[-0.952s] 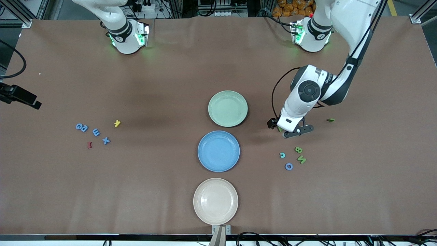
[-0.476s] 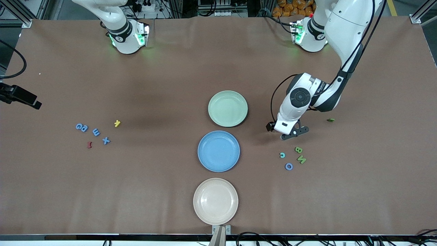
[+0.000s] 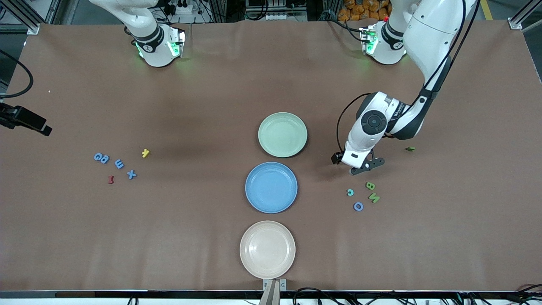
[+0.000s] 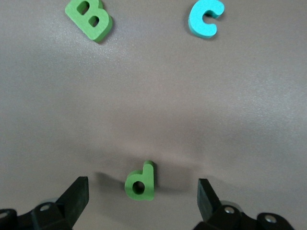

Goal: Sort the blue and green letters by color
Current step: 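Lower the left gripper and grasp the green letter d, then carry the green d to the green plate and open the left gripper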

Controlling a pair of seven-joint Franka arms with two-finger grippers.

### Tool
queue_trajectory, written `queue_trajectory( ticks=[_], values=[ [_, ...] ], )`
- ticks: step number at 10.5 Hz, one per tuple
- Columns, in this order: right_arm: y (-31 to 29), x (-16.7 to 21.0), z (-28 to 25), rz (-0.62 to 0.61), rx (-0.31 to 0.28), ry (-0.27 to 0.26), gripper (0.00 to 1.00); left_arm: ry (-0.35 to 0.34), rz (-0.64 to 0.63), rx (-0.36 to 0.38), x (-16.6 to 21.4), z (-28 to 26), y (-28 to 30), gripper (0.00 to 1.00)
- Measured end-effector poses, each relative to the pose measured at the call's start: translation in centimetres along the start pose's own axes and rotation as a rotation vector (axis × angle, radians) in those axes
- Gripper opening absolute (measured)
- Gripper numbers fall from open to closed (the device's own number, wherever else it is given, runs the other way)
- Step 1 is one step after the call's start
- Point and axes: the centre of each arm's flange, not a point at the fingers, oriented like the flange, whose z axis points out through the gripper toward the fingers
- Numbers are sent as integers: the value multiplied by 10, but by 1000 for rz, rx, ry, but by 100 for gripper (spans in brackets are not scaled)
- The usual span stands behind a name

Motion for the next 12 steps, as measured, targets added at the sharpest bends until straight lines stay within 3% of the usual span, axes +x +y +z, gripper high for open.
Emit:
queue_trajectory(
  ticks=[5,6,10,11,12],
  values=[
    [0,2,5,0,-1,-8,100,-3,-1,1,0,2,0,100],
    [0,2,5,0,-1,-8,100,-3,-7,1,0,2,0,95],
    [0,2,5,0,-1,-8,100,1,-45,-6,-5,1,8,36],
    [0,2,5,0,-1,-8,100,1,-44,-7,-6,0,8,28],
    [0,2,5,0,-1,-8,100,1,-45,-7,-6,0,8,28]
  ],
)
